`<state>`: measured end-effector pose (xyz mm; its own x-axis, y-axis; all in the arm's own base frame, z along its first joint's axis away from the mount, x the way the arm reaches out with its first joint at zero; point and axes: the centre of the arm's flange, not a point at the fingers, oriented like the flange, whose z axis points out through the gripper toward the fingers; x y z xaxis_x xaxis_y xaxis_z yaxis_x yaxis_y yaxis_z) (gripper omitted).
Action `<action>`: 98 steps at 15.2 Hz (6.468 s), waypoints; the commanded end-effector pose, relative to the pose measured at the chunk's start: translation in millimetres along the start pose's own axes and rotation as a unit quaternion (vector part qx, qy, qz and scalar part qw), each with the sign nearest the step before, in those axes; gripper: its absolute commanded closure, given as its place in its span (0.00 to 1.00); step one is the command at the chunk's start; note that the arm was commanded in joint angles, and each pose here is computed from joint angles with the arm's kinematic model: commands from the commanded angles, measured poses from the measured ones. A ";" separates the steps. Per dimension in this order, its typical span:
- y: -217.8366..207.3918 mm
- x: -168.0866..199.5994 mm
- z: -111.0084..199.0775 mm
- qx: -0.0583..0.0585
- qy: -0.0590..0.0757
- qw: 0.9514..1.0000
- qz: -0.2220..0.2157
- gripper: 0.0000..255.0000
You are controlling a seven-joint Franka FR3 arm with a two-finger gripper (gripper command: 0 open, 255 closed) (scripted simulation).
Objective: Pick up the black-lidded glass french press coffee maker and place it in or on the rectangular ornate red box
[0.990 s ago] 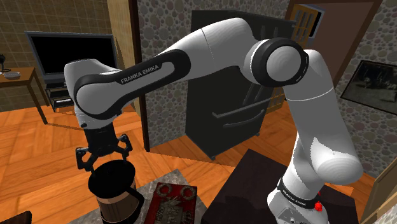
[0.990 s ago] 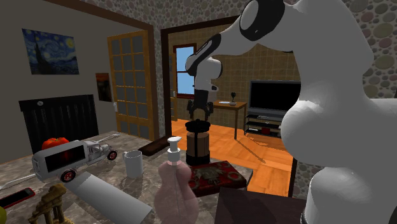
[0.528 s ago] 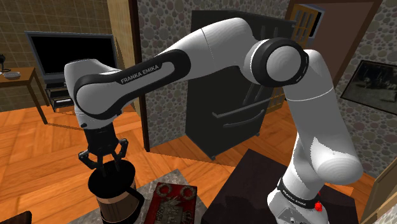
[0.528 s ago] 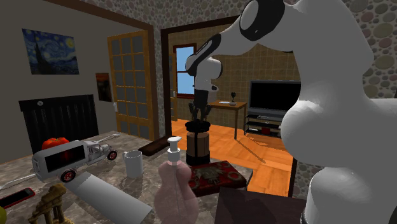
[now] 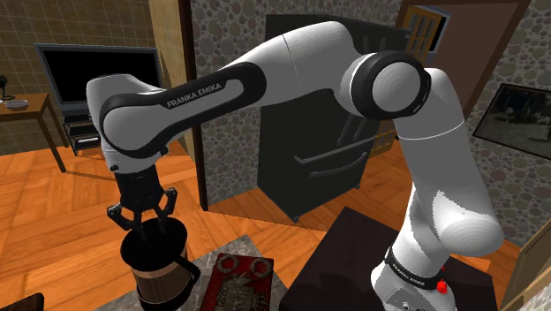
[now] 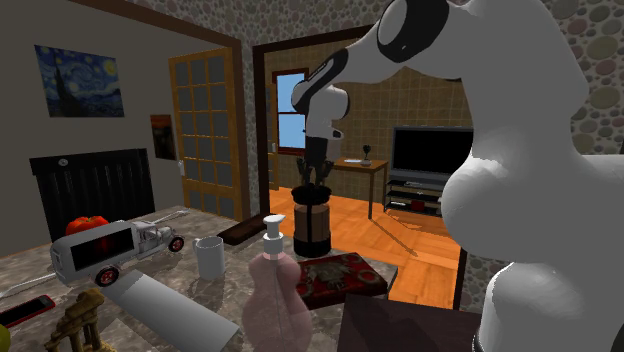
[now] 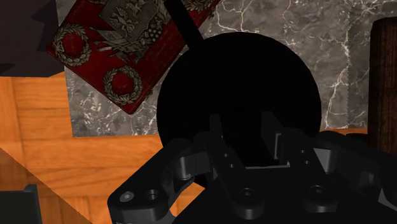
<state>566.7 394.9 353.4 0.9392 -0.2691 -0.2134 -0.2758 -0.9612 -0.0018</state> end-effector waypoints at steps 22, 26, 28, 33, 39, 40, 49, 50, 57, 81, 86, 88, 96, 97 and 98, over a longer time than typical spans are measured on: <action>16.6 -40.9 -119.7 0.001 0.001 1.000 0.000 1.00; 50.2 -74.5 -142.6 0.001 0.001 1.000 0.000 1.00; 67.0 -91.3 -154.1 0.001 0.001 1.000 0.000 1.00; 109.1 -133.4 -182.7 0.001 0.001 1.000 0.000 1.00; 138.4 -160.3 -192.2 0.001 0.001 1.000 0.000 1.00; 138.3 -159.2 -187.1 0.001 0.001 1.000 0.000 1.00; 138.4 -149.0 -140.7 0.001 0.001 1.000 0.000 1.00; 138.4 -147.9 -135.5 0.001 0.001 1.000 0.000 1.00; 138.5 -140.0 -99.4 0.001 0.001 1.000 0.000 1.00; 137.5 -120.6 -14.9 0.001 0.001 1.000 0.000 0.00; 138.6 -121.7 -15.5 0.001 0.001 1.000 0.000 0.00; 138.7 -121.7 -41.9 0.001 0.001 1.000 0.000 0.00; 138.8 -121.8 -65.5 0.001 0.001 1.000 0.000 0.00; 138.8 -121.8 -65.5 0.001 0.001 1.000 0.000 0.00; 138.8 -121.8 -65.5 0.001 0.001 1.000 0.000 0.00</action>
<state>427.5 290.4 443.1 0.9398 -0.2685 -0.2114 -0.2756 -0.9613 -0.0045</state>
